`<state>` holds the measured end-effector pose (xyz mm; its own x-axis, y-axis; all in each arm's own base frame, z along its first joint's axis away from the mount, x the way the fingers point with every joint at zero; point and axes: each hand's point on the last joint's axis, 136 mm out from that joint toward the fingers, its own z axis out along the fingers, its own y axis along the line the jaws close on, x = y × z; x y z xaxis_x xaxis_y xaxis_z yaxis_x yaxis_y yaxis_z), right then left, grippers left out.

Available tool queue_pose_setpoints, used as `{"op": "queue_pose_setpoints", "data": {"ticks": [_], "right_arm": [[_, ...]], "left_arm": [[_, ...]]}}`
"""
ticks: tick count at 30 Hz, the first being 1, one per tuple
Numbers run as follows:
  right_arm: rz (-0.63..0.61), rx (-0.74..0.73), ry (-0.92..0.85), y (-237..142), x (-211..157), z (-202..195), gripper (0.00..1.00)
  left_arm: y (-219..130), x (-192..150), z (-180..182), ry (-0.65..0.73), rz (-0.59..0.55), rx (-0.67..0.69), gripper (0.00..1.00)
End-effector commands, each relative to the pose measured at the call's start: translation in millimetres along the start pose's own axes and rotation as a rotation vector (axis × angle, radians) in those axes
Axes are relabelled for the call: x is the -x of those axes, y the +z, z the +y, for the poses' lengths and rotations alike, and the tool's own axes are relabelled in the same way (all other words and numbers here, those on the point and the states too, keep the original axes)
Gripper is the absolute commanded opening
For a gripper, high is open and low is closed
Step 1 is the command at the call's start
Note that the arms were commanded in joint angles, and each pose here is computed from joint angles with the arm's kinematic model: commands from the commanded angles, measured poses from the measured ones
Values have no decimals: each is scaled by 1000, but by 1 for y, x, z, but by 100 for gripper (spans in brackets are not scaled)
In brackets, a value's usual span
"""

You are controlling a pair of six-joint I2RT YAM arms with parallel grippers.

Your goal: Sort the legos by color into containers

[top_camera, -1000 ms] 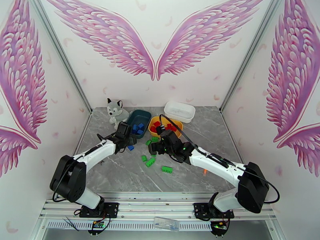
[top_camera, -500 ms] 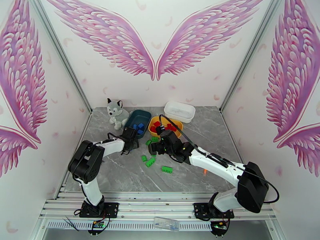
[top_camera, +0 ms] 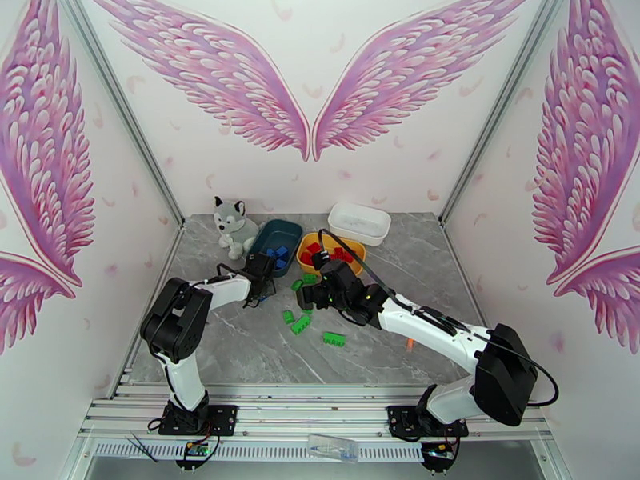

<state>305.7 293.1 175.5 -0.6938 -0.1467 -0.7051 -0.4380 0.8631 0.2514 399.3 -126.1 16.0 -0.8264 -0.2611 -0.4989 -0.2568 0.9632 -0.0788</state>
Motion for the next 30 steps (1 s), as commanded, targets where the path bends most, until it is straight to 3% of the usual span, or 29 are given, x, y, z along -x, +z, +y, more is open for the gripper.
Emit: {"op": "queue_pose_setpoints", "data": {"ticks": [1, 9, 14, 19, 30], "right_arm": [[-24, 9, 7, -5, 4, -2, 93], [-14, 11, 8, -2, 2, -1, 92], [-12, 9, 6, -2, 1, -2, 93], [-14, 8, 6, -2, 2, -2, 92], [-11, 3, 4, 0, 1, -3, 92]], "left_arm": [[2, -22, 20, 16, 59, 36, 54], [-2, -24, 41, 13, 64, 44, 42], [-3, -25, 37, 18, 74, 15, 31], [-14, -21, 29, 24, 57, -19, 27], [-81, 58, -3, -15, -151, -143, 28]]}}
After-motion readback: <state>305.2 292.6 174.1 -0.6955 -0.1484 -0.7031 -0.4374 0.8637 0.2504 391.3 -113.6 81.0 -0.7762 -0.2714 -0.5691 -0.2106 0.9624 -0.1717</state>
